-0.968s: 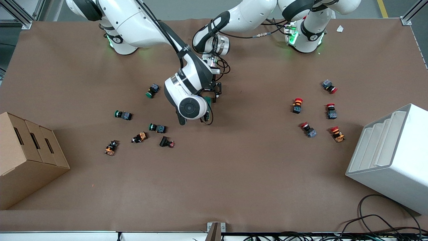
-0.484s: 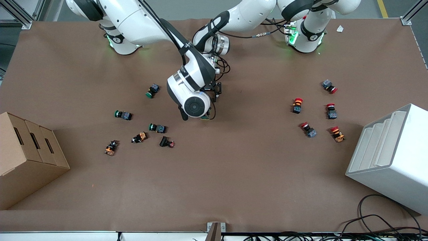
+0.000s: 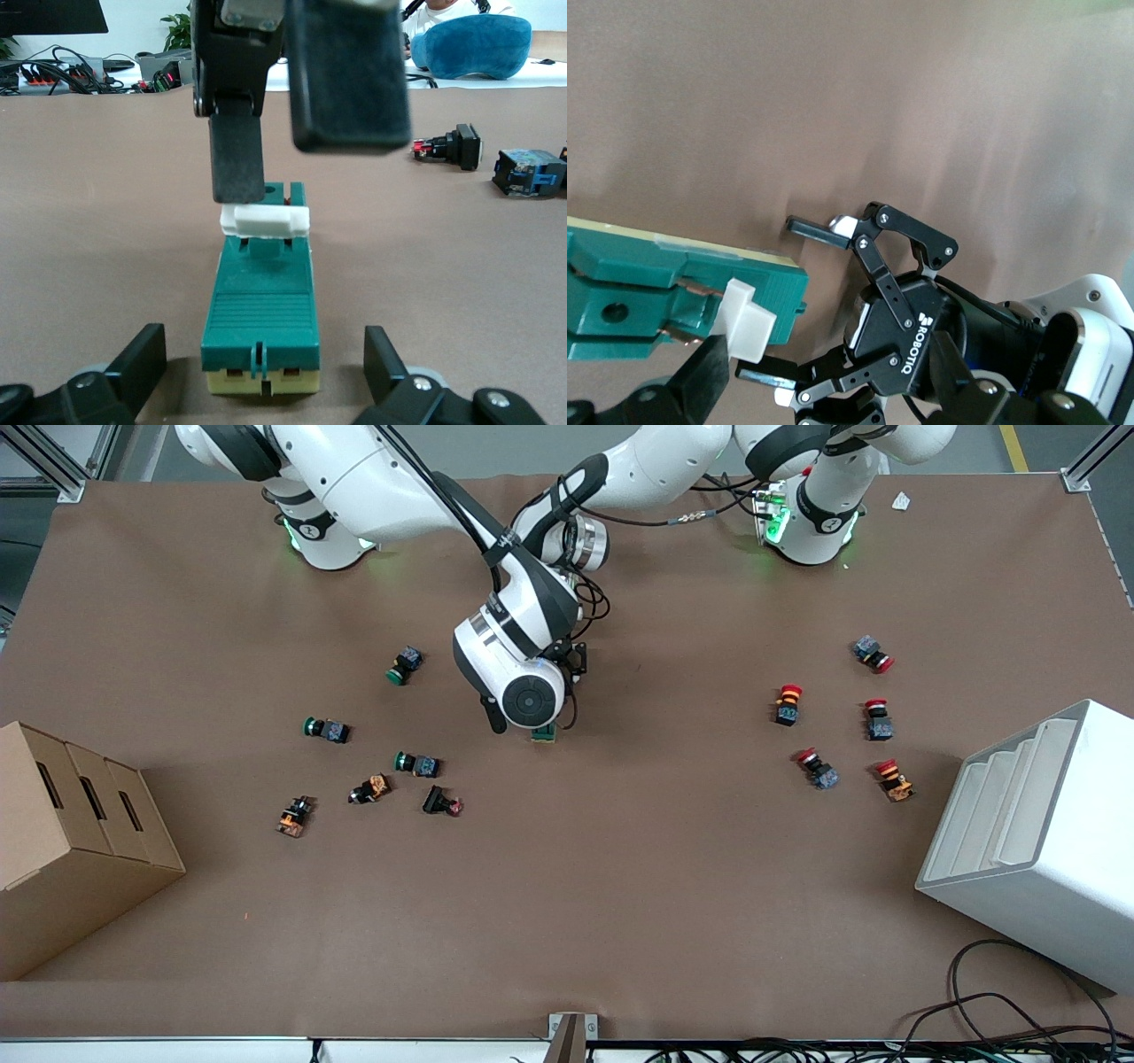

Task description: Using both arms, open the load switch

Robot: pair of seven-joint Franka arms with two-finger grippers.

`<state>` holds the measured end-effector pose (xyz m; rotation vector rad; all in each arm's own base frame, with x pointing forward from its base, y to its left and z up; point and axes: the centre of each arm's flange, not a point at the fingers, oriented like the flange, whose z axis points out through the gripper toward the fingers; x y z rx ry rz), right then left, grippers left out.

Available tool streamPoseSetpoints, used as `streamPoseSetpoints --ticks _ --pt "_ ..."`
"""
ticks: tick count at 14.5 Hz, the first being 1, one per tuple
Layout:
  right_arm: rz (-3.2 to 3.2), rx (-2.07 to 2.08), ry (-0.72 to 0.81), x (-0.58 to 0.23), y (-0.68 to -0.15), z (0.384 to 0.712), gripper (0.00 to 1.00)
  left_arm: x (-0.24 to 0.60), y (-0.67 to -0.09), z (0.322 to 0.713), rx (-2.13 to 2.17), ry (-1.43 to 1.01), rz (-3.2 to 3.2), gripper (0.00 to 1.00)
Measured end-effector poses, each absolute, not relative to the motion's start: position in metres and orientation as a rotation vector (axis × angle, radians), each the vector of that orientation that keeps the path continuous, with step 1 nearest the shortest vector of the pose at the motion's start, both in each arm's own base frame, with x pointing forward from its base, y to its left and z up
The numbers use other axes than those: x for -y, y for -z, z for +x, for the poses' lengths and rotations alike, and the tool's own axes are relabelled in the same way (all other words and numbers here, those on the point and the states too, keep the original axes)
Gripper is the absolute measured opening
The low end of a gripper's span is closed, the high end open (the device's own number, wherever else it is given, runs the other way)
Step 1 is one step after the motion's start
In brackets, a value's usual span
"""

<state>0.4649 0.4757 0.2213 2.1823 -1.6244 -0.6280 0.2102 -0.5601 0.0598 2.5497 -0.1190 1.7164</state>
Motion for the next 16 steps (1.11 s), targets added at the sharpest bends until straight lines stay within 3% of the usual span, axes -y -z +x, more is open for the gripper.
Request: streamPoseSetpoints --ticks 8,11,16 --pt "2.239 1.559 0.553 -0.465 -0.203 0.463 1.00 0.560 -0.060 0.210 0.125 -1.718 2.550 0.98" --pt "2.386 1.384 0.487 -0.428 -0.225 0.498 1.00 0.560 -0.060 0.209 0.128 -1.719 2.551 0.98" --pt "2.709 1.118 0.529 -0.322 -0.298 0.579 1.00 0.566 -0.066 0.205 0.098 -1.695 2.612 0.99"
